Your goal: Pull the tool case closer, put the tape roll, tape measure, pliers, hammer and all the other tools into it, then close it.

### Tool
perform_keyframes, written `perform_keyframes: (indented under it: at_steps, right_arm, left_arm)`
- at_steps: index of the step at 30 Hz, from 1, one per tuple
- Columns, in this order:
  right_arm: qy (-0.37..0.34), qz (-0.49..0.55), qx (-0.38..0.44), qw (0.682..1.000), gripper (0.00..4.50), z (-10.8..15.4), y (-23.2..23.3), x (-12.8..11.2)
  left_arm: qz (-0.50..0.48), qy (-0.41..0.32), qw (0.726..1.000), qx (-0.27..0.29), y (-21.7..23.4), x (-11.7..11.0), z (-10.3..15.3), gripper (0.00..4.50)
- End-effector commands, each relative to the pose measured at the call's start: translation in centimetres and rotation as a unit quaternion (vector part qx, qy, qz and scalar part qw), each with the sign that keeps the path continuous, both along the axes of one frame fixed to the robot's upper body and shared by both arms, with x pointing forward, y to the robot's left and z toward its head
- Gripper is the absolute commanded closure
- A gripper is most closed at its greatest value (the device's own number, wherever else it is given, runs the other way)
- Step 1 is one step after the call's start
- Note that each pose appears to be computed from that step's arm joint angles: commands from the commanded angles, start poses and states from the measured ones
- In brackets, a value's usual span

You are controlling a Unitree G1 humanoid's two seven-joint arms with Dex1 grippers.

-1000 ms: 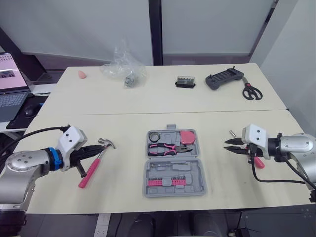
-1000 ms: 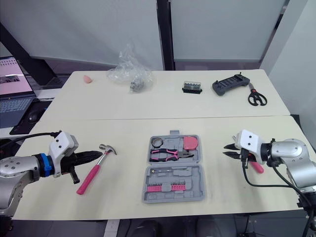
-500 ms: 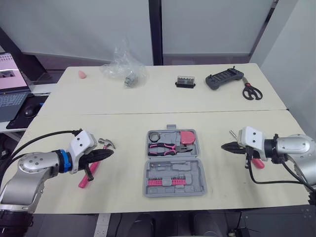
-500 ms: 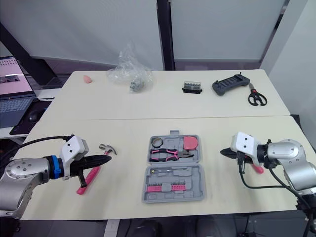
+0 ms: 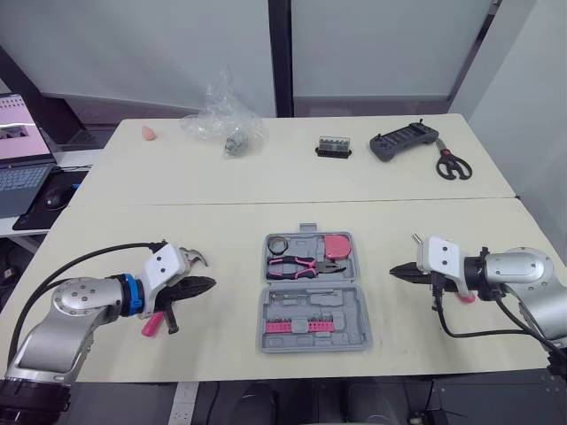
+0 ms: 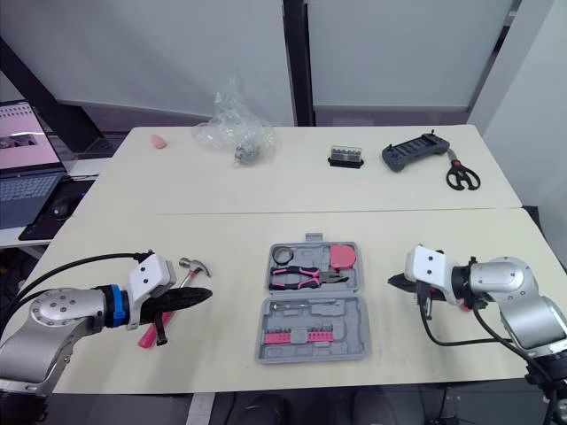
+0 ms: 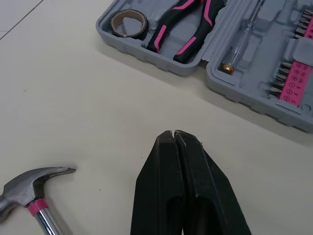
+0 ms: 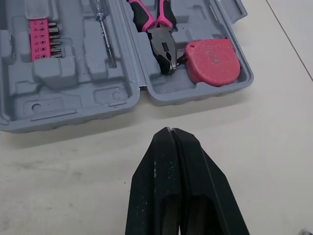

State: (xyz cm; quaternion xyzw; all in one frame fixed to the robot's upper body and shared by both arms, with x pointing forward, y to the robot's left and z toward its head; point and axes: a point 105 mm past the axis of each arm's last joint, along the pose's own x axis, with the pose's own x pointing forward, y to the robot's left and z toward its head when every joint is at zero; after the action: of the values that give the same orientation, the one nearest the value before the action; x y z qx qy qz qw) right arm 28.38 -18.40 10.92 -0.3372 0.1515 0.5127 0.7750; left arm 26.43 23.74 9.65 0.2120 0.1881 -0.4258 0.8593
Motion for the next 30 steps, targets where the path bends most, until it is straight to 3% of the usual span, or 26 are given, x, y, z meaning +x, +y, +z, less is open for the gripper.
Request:
perform_keyframes:
  at_steps: [1, 7, 13, 18, 23, 30]
  right_arm:
    - [-0.013, 0.016, 0.079, 0.997, 3.97, 3.4, 1.5, -0.2]
    - [-0.001, 0.058, 0.159, 0.986, 2.71, 7.0, 4.4, -0.8]
    - [0.000, 0.022, 0.136, 0.991, 1.51, 6.6, 1.9, 0.0]
    - [-0.001, 0.046, 0.147, 0.988, 0.03, 6.7, 3.4, -0.3]
    - [-0.001, 0.089, 0.167, 0.982, 0.03, 7.7, 5.4, -0.7]
    - [0.000, 0.142, 0.187, 0.972, 0.03, 9.7, 7.9, -2.1]
  left_arm:
    - [0.038, -0.026, 0.998, -0.044, 1.5, -0.7, 2.0, 3.71]
    - [0.141, -0.016, 0.986, -0.088, 5.0, -4.5, 1.6, 1.91]
    - [0.211, -0.030, 0.971, -0.105, 6.6, -6.6, 1.5, 0.02]
    - [0.268, -0.038, 0.955, -0.117, 8.4, -7.9, 1.4, 0.00]
    - [0.308, -0.043, 0.942, -0.127, 9.0, -7.1, 1.2, 0.00]
    - [0.305, -0.037, 0.945, -0.112, 7.1, -2.2, 0.5, 0.00]
